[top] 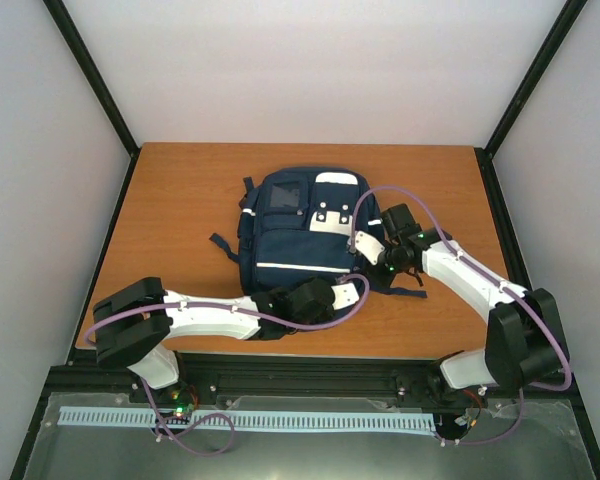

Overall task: Pack the student bag
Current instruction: Zip the student bag at the center of the board, then reset both arms

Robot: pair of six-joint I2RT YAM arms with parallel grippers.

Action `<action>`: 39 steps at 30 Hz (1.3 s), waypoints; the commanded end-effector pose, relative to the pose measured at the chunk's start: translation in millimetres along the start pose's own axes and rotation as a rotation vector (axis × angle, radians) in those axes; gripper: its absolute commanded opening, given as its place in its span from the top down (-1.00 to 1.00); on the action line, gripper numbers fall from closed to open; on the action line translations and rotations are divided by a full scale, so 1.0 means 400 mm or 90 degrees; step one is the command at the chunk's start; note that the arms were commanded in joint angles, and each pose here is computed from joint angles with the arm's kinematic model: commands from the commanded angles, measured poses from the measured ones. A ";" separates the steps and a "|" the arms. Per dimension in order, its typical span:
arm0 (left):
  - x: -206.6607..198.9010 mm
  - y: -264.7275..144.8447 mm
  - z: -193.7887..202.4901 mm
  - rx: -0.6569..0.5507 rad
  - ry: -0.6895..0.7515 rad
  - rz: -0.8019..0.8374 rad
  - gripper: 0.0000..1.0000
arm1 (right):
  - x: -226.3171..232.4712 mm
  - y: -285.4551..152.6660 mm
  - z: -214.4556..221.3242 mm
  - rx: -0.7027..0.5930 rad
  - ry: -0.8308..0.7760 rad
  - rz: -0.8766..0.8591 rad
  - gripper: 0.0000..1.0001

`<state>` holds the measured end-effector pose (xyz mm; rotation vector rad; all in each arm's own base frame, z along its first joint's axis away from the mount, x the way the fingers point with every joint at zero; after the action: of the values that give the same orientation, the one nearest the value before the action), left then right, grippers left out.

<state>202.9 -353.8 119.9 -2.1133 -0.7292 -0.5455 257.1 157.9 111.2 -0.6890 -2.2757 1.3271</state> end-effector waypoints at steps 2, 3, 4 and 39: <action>0.036 -0.014 -0.043 -0.018 -0.072 -0.030 0.81 | -0.089 -0.023 -0.071 -0.052 0.024 0.098 0.85; 0.046 -0.015 -0.051 -0.017 -0.088 -0.039 0.66 | -0.090 -0.024 -0.071 -0.054 0.026 0.099 0.84; 0.055 -0.019 -0.058 -0.017 -0.105 -0.042 0.50 | -0.093 -0.026 -0.069 -0.055 0.029 0.102 0.84; 0.578 -0.296 0.354 0.171 -0.586 -0.324 -0.99 | -0.264 -0.444 -0.072 -0.477 0.363 0.383 -1.00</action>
<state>306.6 -115.8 240.5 -1.6104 -1.8248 0.3581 317.3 44.7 277.5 -1.7969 -2.1594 0.4056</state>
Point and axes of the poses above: each gripper's point midway between its finger pads, its own y axis out along the fingers, its own x axis along the line the jaws close on, z = x × y, the point moved 2 cm from there along -y, back along the fingers, and after that the axes turned 9 degrees about y, right-handed, at the moved point
